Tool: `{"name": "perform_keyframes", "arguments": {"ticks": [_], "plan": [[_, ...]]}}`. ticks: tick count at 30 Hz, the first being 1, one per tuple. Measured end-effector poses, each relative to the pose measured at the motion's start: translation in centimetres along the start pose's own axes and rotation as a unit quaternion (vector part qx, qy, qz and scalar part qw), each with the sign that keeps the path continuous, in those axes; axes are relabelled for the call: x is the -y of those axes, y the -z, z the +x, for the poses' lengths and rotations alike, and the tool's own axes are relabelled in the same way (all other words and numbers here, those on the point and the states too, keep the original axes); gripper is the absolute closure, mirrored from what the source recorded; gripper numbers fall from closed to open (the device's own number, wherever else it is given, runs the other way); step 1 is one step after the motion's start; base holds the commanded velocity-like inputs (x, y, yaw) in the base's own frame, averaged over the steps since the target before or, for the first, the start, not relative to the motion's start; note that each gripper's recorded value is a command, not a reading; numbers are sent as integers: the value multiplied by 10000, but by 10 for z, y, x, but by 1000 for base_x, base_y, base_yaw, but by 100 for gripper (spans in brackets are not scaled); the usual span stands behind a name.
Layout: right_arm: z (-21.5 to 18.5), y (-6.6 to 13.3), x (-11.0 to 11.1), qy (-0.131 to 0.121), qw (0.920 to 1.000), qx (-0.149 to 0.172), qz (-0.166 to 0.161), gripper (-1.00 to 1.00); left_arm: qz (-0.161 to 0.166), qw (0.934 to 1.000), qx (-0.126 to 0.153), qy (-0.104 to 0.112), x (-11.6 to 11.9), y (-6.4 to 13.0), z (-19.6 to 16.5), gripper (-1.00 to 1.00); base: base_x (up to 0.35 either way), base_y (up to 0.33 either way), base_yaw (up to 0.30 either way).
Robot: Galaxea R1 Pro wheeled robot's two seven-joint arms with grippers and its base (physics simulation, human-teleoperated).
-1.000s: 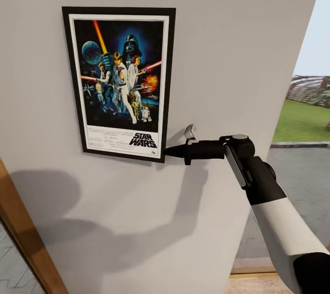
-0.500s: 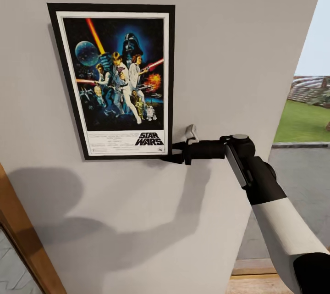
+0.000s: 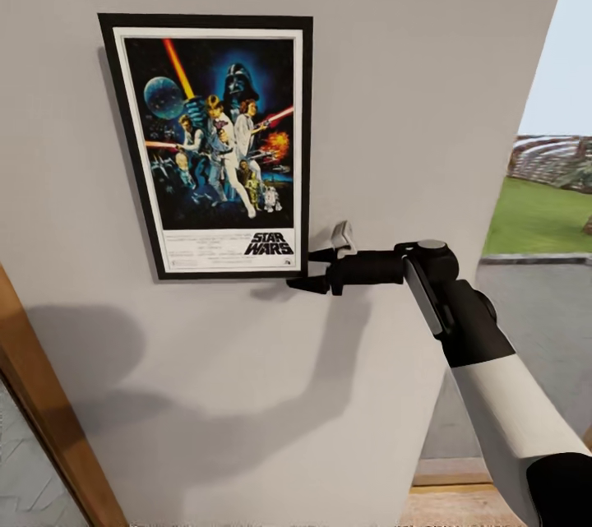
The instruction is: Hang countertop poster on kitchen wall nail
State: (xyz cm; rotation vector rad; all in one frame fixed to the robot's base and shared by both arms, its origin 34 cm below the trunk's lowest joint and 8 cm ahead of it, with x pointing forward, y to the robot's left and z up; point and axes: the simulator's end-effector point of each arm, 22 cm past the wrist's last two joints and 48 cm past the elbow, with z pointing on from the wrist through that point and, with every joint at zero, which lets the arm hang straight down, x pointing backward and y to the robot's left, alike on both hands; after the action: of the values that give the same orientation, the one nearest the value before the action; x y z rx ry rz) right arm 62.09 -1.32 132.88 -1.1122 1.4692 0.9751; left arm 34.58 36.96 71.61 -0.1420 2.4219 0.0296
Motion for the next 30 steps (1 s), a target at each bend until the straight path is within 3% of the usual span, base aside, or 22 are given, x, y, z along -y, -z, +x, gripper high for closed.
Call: {"name": "perform_keyframes", "arguments": {"ticks": [8, 9, 11, 12, 13, 14, 15, 16, 17, 21, 22, 25, 26, 30], "plan": [[6, 1, -1, -27, 10000, -22, 4, -100, 0, 10000, 1, -1, 0, 0, 0, -100, -111, 0, 0], [32, -1, -5, -249, 9997, -70, -24, -100, 0, 10000, 2, 0, 0, 0, 0, -100, -6, 0, 0], [50, 0, -9, -420, 9991, -62, -26, -100, -2, 10000, 2, 2, 0, 0, 0, -100, -2, 0, 0], [68, 17, -19, -91, 9992, 375, 133, -100, -5, 10000, 7, 12, 0, 0, 0, -100, 0, 0, 0], [131, 16, -37, -647, 9975, 249, 114, -100, -5, 10000, -2, 11, 0, 0, 0, -100, 0, 0, 0], [144, 21, -38, -667, 9971, 303, 192, -100, -4, 10000, -2, 10, 0, 0, 0, -100, 0, 0, 0], [176, 49, -30, -492, 9949, 607, 646, -100, -2, 10000, -9, 8, 0, 0, 1, -100, 0, 0, 0], [254, 58, -60, -1180, 9891, 430, 773, -100, -4, 10000, -24, 11, 0, 0, 2, -100, 0, 0, 0], [269, 59, -70, -1338, 9873, 378, 764, -100, -4, 10000, -21, 11, 0, 0, 2, -100, 0, 0, 0], [323, 77, -72, -1753, 9781, 341, 1073, -100, -4, 9999, -109, 16, 0, 1, 11, -100, 0, 0, 0], [349, 85, -77, -2004, 9719, 286, 1199, -100, -8, 9999, -124, 17, 0, 2, 14, -100, 0, 0, 0], [389, 98, -85, -2391, 9605, 217, 1408, -100, -11, 9999, -102, 9, -1, 2, 15, -100, 0, 0, 0], [431, 110, -97, -2675, 9500, 152, 1606, -100, -16, 9999, -138, 6, 0, 3, 21, -100, 0, 0, 0], [513, 126, -137, -3438, 9203, -124, 1865, -100, -26, 9995, -318, 21, 1, 6, 39, -100, 0, 0, 0]]}}
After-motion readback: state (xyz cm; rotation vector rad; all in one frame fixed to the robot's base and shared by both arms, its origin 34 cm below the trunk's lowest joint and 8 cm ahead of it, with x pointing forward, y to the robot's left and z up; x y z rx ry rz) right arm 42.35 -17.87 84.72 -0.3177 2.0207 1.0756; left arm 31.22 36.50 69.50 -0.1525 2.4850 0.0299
